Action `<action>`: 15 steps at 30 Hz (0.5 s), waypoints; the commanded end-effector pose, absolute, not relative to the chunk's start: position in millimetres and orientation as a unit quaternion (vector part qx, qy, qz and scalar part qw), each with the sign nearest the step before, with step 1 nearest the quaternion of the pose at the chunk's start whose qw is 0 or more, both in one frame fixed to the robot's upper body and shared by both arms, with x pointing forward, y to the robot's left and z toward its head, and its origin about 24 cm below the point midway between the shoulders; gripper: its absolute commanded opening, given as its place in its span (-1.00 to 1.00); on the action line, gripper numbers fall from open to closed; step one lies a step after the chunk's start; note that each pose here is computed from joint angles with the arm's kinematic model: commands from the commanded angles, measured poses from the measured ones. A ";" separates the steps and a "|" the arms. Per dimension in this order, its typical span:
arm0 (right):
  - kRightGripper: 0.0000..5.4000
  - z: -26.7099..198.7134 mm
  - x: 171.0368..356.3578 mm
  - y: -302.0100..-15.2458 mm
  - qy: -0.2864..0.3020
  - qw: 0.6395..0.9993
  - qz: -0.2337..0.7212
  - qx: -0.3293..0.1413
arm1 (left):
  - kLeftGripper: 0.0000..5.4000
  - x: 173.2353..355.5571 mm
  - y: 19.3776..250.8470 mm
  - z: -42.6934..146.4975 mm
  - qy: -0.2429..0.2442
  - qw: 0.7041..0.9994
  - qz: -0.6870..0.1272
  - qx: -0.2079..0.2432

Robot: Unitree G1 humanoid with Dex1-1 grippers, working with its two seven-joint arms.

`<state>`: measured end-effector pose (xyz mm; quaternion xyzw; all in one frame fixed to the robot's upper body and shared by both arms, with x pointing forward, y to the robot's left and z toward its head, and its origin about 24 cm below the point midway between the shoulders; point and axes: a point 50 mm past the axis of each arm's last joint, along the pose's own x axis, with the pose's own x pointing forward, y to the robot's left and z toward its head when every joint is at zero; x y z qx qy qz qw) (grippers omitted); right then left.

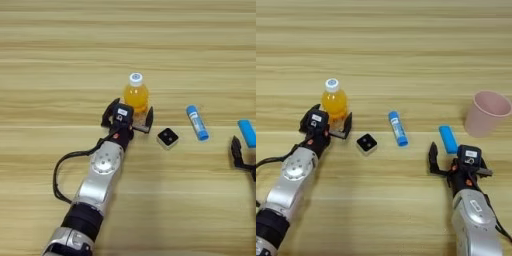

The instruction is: Move the objects on the table

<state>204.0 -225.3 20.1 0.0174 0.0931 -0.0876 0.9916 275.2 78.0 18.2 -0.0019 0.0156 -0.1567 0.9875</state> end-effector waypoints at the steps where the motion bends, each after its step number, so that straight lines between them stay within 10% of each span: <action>1: 1.00 20.4 205.8 -223.6 0.090 0.992 -0.089 0.016 | 0.98 264.5 70.3 18.6 0.029 0.985 -0.169 -0.031; 15: 1.00 22.0 210.9 -221.0 0.068 0.994 -0.086 -0.001 | 0.98 241.8 92.6 15.3 0.051 0.981 -0.186 -0.015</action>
